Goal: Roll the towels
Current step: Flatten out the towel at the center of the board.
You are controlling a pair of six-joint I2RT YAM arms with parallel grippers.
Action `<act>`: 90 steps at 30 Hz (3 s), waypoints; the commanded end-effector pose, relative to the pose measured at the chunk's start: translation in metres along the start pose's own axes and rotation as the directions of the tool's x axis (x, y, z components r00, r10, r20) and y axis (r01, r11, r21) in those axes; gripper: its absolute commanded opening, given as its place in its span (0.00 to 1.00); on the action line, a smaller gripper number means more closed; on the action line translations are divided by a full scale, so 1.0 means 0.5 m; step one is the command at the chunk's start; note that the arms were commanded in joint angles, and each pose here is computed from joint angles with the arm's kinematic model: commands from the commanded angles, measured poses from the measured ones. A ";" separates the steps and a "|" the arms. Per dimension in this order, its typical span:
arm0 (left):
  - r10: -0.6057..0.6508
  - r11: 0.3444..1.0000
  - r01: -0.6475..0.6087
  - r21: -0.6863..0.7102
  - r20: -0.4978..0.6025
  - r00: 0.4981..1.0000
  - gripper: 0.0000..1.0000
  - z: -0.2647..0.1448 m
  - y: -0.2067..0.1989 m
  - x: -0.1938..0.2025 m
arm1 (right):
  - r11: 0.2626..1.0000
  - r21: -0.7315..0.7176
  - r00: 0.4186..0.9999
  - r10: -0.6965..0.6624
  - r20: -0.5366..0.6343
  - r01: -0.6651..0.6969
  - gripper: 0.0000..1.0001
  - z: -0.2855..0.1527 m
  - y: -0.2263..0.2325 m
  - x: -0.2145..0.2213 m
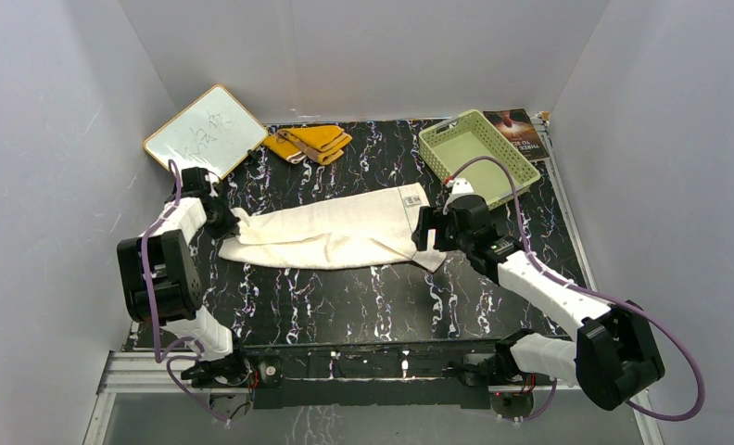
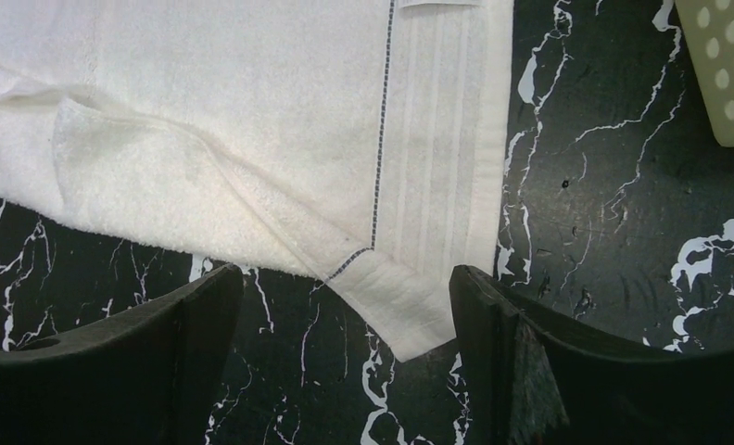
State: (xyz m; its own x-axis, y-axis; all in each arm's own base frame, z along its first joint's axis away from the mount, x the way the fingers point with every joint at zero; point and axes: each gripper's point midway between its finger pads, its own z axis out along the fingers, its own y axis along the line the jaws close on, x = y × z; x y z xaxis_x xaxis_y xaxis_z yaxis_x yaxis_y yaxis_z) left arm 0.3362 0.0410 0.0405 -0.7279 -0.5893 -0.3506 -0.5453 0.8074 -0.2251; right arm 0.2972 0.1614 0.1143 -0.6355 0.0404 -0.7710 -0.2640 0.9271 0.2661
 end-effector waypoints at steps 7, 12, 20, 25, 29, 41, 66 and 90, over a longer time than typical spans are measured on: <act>-0.003 0.992 -0.025 0.123 0.226 0.974 0.00 -0.151 -0.060 -0.154 | 0.983 0.181 0.997 0.043 -0.057 -0.032 0.72 0.030 -0.075 0.013; 0.004 0.989 -0.038 0.144 0.226 0.974 0.00 -0.165 -0.066 -0.156 | 0.979 0.194 0.995 -0.054 -0.080 0.069 0.67 0.010 -0.042 0.035; 0.010 0.985 -0.043 0.167 0.195 0.981 0.00 -0.144 -0.066 -0.142 | 0.948 0.131 0.946 -0.265 -0.187 0.291 0.65 0.022 0.066 0.107; 0.012 0.984 -0.044 0.172 0.185 0.983 0.00 -0.137 -0.060 -0.134 | 0.940 0.110 0.930 -0.293 -0.224 0.323 0.55 0.034 0.079 0.118; 0.007 0.983 -0.039 0.178 0.176 0.984 0.00 -0.134 -0.055 -0.131 | 0.937 0.064 0.913 -0.316 -0.257 0.343 0.49 0.043 0.091 0.134; 0.005 0.982 -0.036 0.184 0.165 0.986 0.00 -0.129 -0.050 -0.135 | 0.931 -0.012 0.866 -0.345 -0.362 0.365 0.39 0.067 0.103 0.200; -0.242 0.910 -0.004 0.415 0.538 0.808 0.00 -0.632 -0.128 -0.280 | 0.977 0.027 0.892 -0.203 0.403 0.210 0.00 -0.271 0.174 -0.446; -0.195 0.980 0.165 0.111 0.362 0.912 0.00 -0.340 0.020 -0.079 | 0.996 -0.074 0.958 -0.022 0.286 0.045 0.00 -0.155 0.129 -0.240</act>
State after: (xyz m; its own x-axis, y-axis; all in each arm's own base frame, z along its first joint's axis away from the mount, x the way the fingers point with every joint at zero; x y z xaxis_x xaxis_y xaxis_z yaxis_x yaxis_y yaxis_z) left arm 0.2621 0.0641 0.2896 -0.3050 -0.6389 -0.7063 -0.5541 0.7222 -0.4140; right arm 0.2588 0.1821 0.3113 -0.3557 0.0575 -0.9328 -0.4633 0.8560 0.2294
